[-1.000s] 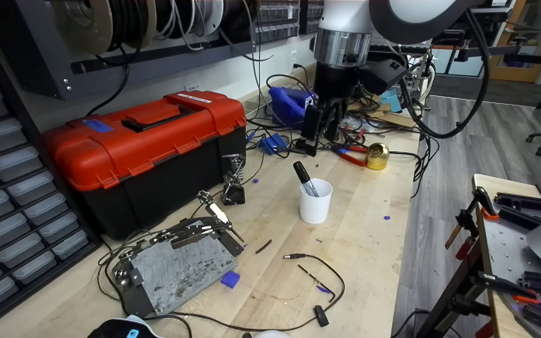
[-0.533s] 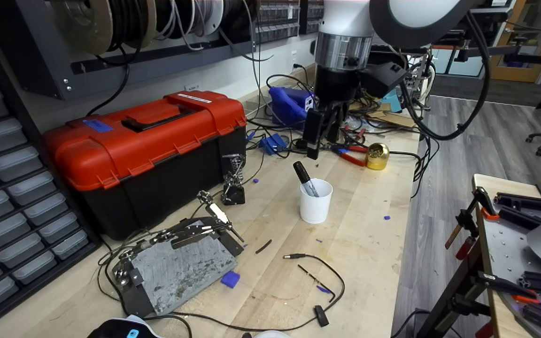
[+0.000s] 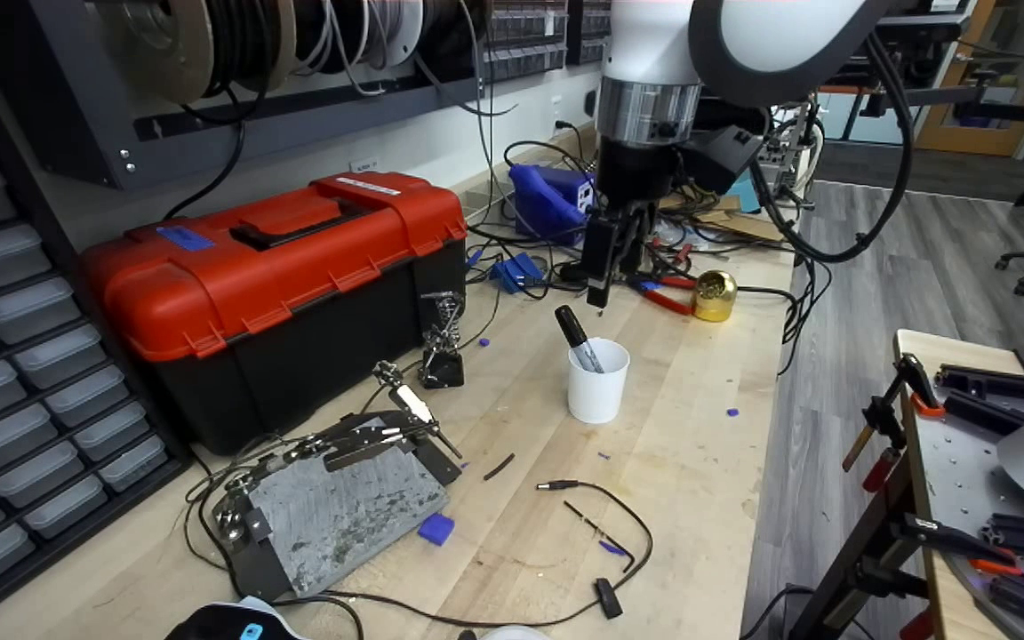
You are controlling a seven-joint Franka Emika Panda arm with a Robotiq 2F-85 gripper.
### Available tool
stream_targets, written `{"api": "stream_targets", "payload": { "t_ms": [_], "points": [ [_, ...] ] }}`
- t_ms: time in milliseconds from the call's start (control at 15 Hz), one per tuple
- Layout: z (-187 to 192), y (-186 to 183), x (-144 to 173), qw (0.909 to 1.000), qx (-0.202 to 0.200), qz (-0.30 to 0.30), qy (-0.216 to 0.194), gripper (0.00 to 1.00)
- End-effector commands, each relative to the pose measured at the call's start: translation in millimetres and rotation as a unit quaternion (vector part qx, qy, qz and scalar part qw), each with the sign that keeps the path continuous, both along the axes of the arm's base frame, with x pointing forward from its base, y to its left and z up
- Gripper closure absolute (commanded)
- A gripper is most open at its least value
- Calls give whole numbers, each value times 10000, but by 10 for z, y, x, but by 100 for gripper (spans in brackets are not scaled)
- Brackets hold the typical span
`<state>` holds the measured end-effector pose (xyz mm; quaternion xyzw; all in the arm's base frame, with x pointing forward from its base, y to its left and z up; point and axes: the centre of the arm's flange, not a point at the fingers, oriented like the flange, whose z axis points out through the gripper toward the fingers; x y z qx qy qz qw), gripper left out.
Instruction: Pick the marker from the cup and put it on the table
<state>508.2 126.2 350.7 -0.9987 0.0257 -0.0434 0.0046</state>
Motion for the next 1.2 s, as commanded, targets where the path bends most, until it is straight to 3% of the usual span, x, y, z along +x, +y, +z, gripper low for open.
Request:
{"api": "stream_targets", "payload": {
  "t_ms": [0, 333, 533, 1133],
  "points": [
    [-274, -72, 281, 9998, 104, 126, 66, 0],
    [-387, -81, 408, 9997, 138, 189, 100, 0],
    [-369, -71, 509, 9989, 435, 135, 96, 0],
    [-370, -27, 789, 9972, 709, 178, 172, 0]
  ]
}}
